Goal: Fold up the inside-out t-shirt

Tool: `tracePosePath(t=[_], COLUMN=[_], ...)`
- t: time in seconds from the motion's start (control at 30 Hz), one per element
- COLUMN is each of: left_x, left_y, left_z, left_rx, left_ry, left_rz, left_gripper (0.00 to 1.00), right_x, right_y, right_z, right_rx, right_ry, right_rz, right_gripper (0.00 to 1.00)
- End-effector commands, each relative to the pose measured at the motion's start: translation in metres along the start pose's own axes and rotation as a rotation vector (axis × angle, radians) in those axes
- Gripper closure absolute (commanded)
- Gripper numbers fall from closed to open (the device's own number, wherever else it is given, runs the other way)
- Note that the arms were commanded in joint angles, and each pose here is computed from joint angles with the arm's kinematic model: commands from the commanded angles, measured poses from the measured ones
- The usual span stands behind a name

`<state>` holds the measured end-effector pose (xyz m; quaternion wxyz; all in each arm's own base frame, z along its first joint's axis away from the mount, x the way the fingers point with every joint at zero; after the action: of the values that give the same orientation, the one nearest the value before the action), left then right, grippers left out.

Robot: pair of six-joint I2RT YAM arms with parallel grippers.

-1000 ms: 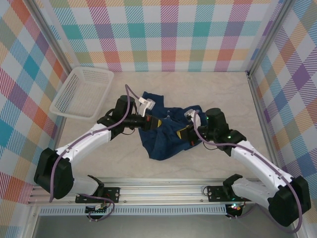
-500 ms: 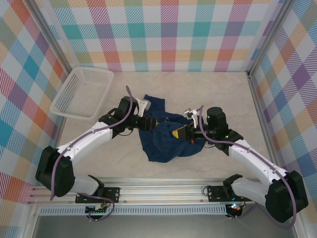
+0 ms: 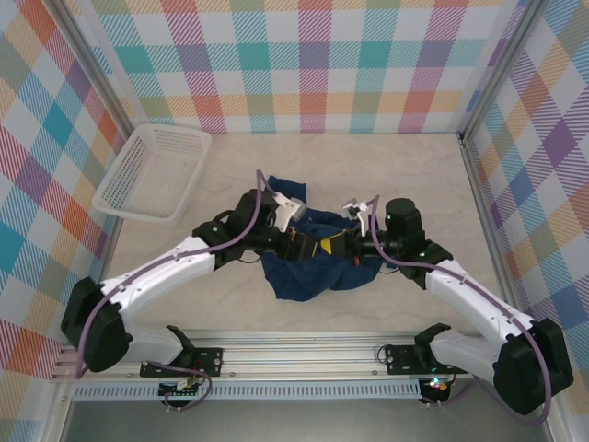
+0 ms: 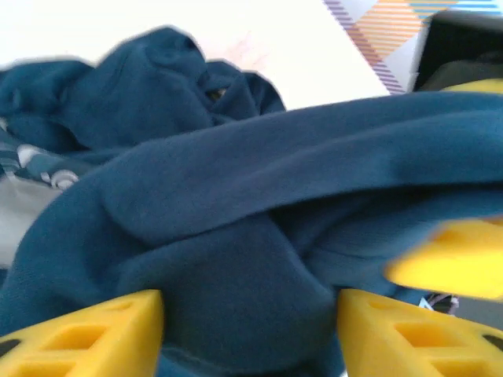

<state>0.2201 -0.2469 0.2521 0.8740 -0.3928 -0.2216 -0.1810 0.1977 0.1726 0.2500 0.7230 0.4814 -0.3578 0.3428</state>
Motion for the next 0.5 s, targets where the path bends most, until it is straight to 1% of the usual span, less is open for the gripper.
tracePosePath(t=[0.0,0.03,0.07,0.13,0.17,0.23,0.33,0.47], left_x=[0.017,0.017,0.018,0.018,0.018,0.018,0.017,0.015], left_y=[-0.015,-0.015,-0.015,-0.013,-0.012,-0.008,-0.001,0.013], left_z=[0.000,-0.001,0.000,0.006,0.009,0.019,0.031,0.035], left_rx=[-0.071,-0.069,-0.068,-0.084,-0.102,-0.138,-0.184,-0.147], left_ry=[-0.026,-0.023,-0.025,-0.041,-0.052,-0.082,-0.128,-0.152], left_rz=[-0.055,-0.058,-0.063,-0.061,-0.061,-0.050,-0.036,-0.006], left_gripper=[0.64,0.74,0.81,0.91,0.94,0.96,0.96,0.95], right_x=[0.002,0.001,0.000,-0.002,-0.003,-0.005,-0.004,0.001], right_y=[0.003,0.004,0.004,0.004,0.004,0.001,-0.001,0.001], right_z=[0.006,0.007,0.008,0.011,0.013,0.018,0.025,0.030], right_rx=[-0.007,-0.015,-0.025,-0.057,-0.071,-0.104,-0.134,-0.102], right_ry=[-0.033,-0.035,-0.032,-0.022,-0.019,-0.019,-0.043,-0.081], right_rz=[0.037,0.042,0.044,0.051,0.054,0.050,0.043,0.036], right_gripper=[1.00,1.00,1.00,1.00,1.00,1.00,1.00,1.00])
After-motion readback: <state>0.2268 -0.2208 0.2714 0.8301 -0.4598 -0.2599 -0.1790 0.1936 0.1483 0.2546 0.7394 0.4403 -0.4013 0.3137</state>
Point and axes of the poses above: each hand's point on the last joint's axis, 136 mm out from that joint toward the fingers, its own z axis back along the fingers, its own y axis along the line the jaws close on, x = y × z, the point moved 9 cm from there along z, back along the fingers, and after that the axes turned 11 degrees about z, right-handed, at the moved point
